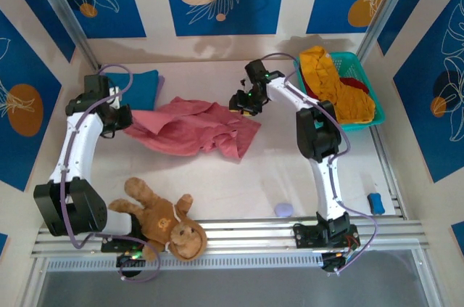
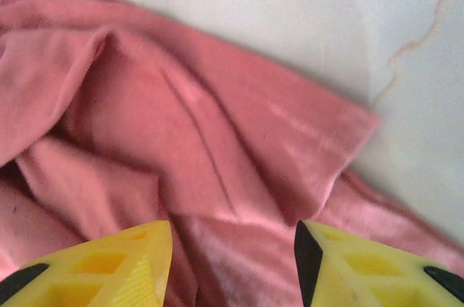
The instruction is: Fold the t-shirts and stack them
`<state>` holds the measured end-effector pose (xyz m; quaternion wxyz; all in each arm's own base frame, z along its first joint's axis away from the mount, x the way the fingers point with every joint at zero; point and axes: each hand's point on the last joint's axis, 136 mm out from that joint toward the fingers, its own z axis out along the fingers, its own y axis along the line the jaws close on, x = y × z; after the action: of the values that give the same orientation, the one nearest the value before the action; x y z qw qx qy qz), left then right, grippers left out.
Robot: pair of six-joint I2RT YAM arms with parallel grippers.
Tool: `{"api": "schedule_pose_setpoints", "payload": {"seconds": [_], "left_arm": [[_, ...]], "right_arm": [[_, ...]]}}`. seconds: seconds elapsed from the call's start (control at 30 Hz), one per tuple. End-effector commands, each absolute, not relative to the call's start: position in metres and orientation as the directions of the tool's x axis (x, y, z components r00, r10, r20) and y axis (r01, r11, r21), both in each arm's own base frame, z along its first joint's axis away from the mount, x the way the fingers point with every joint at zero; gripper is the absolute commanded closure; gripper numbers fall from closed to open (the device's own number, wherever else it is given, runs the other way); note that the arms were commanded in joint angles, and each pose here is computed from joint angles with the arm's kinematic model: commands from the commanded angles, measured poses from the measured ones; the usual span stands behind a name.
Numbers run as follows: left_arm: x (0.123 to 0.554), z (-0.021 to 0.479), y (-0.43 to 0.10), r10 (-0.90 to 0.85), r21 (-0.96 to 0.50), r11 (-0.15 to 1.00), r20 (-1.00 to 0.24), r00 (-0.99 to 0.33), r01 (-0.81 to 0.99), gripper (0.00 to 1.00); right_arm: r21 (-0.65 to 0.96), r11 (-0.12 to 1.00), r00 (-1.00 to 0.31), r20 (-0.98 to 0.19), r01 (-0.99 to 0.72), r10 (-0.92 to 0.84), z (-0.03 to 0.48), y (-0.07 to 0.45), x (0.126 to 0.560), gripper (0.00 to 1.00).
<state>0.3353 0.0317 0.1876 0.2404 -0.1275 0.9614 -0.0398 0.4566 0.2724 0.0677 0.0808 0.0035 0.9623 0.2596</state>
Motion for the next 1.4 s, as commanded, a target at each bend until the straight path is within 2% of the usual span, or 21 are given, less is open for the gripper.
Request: {"api": "schedule_pose_setpoints", "payload": {"seconds": [0.0, 0.1, 0.27, 0.33, 0.47, 0.57, 0.8, 1.03, 1.2, 1.37], "left_arm": [[0.332, 0.201, 0.025, -0.259, -0.184, 0.964, -0.465, -0.846, -0.193, 1.00], [0.333, 0.199, 0.022, -0.266, -0.205, 0.960, -0.461, -0.847, -0.190, 1.00], [0.335, 0.199, 0.019, -0.274, -0.225, 0.956, -0.461, -0.844, -0.188, 1.00], [0.336, 0.201, 0.018, -0.274, -0.230, 0.956, -0.463, -0.843, -0.184, 1.00], [0.344, 0.212, 0.017, -0.270, -0.238, 0.956, -0.476, -0.837, -0.172, 1.00], [0.357, 0.234, 0.016, -0.262, -0.252, 0.956, -0.506, -0.822, -0.149, 1.00], [0.400, 0.321, 0.006, -0.256, -0.327, 0.944, -0.622, -0.740, -0.051, 1.00], [0.423, 0.409, -0.009, -0.289, -0.391, 0.919, -0.766, -0.574, 0.059, 1.00], [0.413, 0.457, -0.017, -0.280, -0.382, 0.916, -0.830, -0.482, 0.126, 1.00], [0.402, 0.456, -0.020, -0.267, -0.377, 0.916, -0.832, -0.486, 0.141, 1.00]], "right_arm": [[0.438, 0.898, -0.993, -0.114, -0.028, 0.024, 0.052, 0.265, 0.460, 0.50], [0.315, 0.949, -0.992, -0.116, 0.004, 0.043, 0.034, 0.251, 0.465, 0.50], [0.312, 0.950, -0.991, -0.131, -0.025, 0.017, 0.021, 0.259, 0.473, 0.51], [0.329, 0.944, -0.993, -0.113, -0.026, 0.012, 0.018, 0.263, 0.475, 0.59], [0.319, 0.947, -0.989, -0.146, -0.031, 0.017, 0.035, 0.258, 0.479, 0.90], [0.327, 0.944, -0.972, -0.232, -0.039, 0.040, 0.079, 0.246, 0.485, 1.00], [0.392, 0.918, -0.866, -0.478, -0.060, 0.147, 0.235, 0.189, 0.486, 1.00], [0.386, 0.915, -0.692, -0.693, -0.121, 0.201, 0.369, 0.145, 0.435, 1.00], [0.370, 0.922, -0.591, -0.772, -0.118, 0.234, 0.417, 0.125, 0.385, 1.00], [0.426, 0.899, -0.519, -0.793, -0.099, 0.319, 0.422, 0.111, 0.343, 1.00]]}}
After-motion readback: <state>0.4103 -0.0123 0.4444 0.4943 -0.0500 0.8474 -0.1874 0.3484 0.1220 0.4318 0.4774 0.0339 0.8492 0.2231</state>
